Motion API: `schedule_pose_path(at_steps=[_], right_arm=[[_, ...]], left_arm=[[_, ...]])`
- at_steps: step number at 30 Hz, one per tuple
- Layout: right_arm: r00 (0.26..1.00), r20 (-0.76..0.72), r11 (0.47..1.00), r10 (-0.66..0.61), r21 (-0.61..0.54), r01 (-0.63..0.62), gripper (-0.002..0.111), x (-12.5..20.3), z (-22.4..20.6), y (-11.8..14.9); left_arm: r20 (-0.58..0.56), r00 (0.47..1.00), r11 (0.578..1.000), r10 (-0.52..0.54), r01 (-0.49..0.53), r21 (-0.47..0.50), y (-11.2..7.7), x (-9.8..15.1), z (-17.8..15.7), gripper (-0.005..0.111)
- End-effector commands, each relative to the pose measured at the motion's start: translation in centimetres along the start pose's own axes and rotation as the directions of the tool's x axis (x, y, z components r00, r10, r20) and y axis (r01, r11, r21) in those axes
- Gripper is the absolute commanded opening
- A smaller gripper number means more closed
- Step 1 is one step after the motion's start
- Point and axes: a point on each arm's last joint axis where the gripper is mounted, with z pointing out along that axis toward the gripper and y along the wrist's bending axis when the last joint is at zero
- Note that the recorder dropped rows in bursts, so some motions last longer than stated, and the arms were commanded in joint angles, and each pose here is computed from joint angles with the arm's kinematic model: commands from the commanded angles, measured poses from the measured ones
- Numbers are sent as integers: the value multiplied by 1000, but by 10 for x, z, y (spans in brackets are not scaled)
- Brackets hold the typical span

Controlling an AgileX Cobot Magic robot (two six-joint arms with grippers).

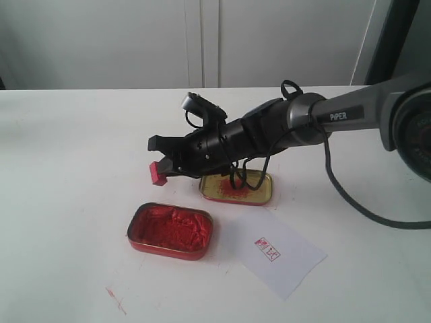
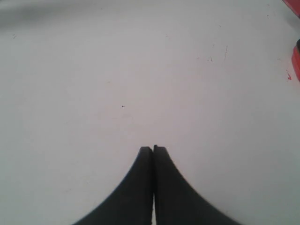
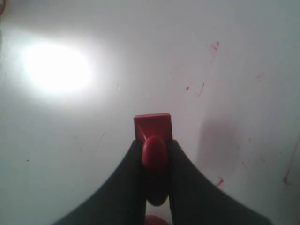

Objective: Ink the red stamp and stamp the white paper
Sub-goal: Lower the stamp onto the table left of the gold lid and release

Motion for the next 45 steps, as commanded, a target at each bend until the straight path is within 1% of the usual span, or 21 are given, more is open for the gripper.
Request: schedule_pose_path(at_steps=[1,2,4,12,14,19,21,25,31,41,45], right_arm=[[1000,13,999,29,15,-29,3,-1,3,-2],[999,9,999,49,18,-50,8,1,4,-4],[999,5,999,51,19,-51,12,2,6,-5],[996,-12,995,94,25,-93,14,6,11,-11],[995,-14,995,101,24,-101,17,6,11,-10],[995,-13,994,103,26,-103,30,6,11,-11],[993,-13,993,114,26,-113,32,6,11,-11],[991,11,990,134,39,-135,32,3,9,-10],[992,42,988,118,91,-121,32,-2,4,-13],[984,113,979,137,137,-152,32,-15,-7,-29],[983,121,978,140,141,-156,32,-17,-9,-31]], left_arm=[[-11,1000,1000,-12,12,2,0,3,1,0],[-11,1000,1000,-12,12,2,0,3,1,0],[-11,1000,1000,-12,12,2,0,3,1,0],[-11,1000,1000,-12,12,2,0,3,1,0],[-11,1000,1000,-12,12,2,0,3,1,0],[-11,1000,1000,-12,12,2,0,3,1,0],[-11,1000,1000,-12,12,2,0,3,1,0],[-11,1000,1000,-12,12,2,0,3,1,0],[-11,1000,1000,-12,12,2,0,3,1,0],[-11,1000,1000,-12,12,2,0,3,1,0],[-11,1000,1000,-12,12,2,0,3,1,0]])
